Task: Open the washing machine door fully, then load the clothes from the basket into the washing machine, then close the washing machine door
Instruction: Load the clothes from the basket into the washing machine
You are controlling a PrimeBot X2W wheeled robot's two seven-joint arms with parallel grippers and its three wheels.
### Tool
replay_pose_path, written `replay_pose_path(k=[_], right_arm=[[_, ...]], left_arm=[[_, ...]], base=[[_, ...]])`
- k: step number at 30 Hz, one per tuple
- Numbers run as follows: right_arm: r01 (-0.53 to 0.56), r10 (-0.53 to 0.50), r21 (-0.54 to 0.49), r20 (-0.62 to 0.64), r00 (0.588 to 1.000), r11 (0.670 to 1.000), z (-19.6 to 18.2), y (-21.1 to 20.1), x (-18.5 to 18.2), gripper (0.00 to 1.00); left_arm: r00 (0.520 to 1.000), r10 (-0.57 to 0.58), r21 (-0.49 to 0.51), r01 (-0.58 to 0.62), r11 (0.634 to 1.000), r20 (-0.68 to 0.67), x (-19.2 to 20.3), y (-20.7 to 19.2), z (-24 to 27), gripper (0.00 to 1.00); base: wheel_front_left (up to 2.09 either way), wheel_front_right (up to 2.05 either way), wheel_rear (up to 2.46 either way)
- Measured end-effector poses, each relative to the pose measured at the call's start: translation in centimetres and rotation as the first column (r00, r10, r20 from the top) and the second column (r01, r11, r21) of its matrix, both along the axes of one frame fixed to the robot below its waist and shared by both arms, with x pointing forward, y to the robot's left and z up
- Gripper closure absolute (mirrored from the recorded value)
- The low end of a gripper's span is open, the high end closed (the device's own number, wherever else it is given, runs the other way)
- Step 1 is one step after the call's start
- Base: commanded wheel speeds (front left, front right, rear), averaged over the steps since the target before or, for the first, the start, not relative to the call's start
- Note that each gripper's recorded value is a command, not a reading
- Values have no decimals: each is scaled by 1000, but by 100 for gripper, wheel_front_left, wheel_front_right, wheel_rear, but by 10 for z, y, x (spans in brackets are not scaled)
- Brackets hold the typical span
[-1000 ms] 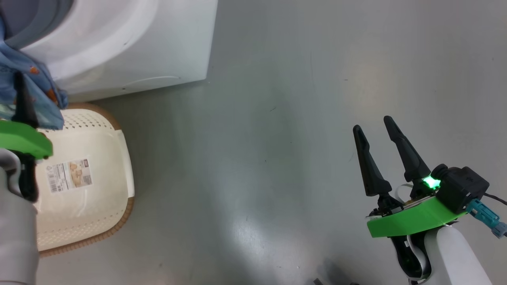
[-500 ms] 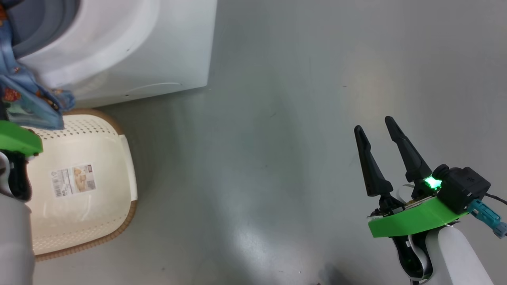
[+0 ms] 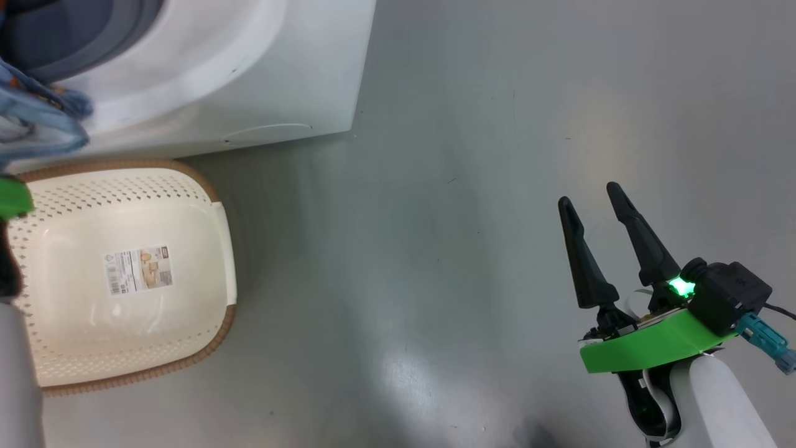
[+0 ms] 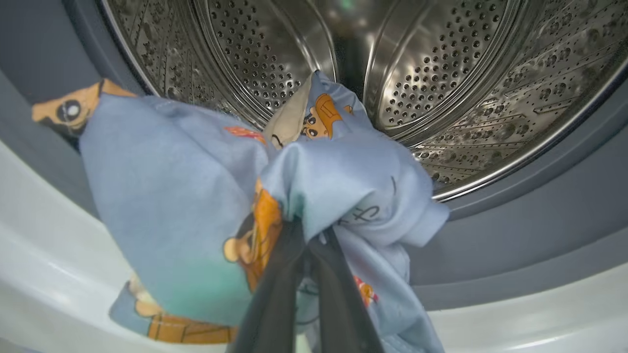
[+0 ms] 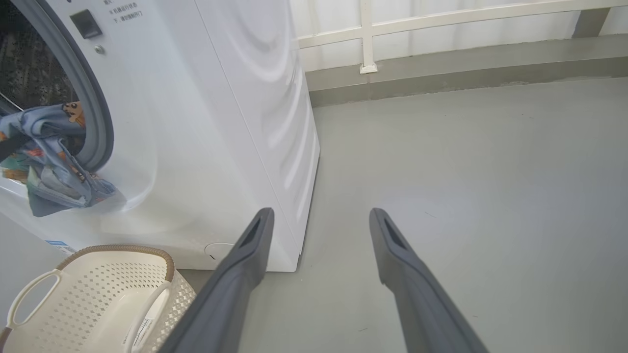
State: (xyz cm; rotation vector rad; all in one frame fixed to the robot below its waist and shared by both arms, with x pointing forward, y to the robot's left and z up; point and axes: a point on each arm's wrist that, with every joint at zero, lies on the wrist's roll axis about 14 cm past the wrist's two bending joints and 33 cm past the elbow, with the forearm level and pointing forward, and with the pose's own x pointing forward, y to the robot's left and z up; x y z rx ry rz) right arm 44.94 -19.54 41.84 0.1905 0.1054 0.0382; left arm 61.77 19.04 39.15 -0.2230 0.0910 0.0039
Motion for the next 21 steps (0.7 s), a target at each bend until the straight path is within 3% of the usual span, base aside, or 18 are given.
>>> replay_pose_path(k=[7, 15, 21], right_arm=[[1, -1, -4, -10, 1000, 1000, -2, -1, -3, 0], [32, -32, -11, -23, 999, 999, -3, -8, -10, 0], [49, -49, -15, -30, 998, 999, -4, -13, -11, 0]], left_arm=[[996, -28, 43, 25, 999, 82, 36, -4, 33, 100], [994, -89, 107, 81, 991, 65, 70, -22, 37, 100], [975, -140, 172, 110, 979, 172, 102, -39, 76, 100]], base=[[0, 0, 0], [0, 0, 0], [0, 0, 0]])
